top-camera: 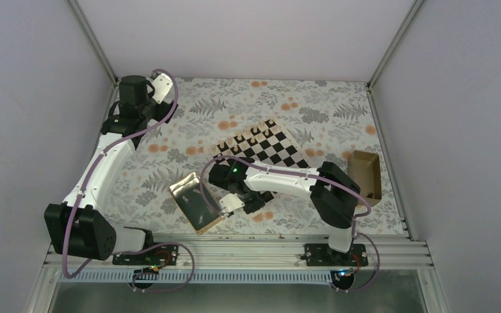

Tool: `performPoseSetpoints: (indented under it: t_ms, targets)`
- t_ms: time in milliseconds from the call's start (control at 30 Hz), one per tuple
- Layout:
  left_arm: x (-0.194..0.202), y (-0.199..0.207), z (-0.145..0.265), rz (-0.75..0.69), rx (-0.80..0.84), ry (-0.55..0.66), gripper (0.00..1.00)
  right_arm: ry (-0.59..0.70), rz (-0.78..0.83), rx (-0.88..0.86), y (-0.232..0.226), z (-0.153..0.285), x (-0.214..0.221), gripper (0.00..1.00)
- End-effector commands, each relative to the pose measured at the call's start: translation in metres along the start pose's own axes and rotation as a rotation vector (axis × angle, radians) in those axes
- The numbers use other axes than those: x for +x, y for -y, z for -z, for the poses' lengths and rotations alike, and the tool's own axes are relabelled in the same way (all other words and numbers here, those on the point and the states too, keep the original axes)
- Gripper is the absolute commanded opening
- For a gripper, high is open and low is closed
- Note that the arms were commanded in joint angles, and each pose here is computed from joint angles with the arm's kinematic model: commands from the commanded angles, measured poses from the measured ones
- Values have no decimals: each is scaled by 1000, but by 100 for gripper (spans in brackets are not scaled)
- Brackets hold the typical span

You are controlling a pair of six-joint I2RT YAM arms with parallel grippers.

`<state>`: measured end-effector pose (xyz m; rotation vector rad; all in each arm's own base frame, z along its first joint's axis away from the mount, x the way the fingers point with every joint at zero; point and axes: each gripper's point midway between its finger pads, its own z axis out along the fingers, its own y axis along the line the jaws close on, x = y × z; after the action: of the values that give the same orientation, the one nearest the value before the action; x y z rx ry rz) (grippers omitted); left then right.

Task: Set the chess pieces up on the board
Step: Place the chess piece on the chessboard.

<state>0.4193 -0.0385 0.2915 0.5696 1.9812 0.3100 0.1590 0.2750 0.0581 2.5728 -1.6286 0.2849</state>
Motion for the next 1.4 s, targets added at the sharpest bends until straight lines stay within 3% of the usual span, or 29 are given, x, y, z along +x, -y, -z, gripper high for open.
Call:
performPoseSetpoints:
  t_ms: [0, 800, 1133, 1367]
  targets:
    - [-7, -2, 1, 17, 8, 18, 100, 20, -23, 43, 10, 5, 4, 16]
    - [-12, -1, 6, 19, 23, 34, 100, 10, -60, 46, 13, 4, 13, 25]
    - [-17, -5, 11, 20, 11, 45, 100, 129, -128, 117, 25, 53, 7, 27]
    - [-16, -2, 16, 28, 23, 56, 100, 379, -239, 10, -24, 78, 20, 33]
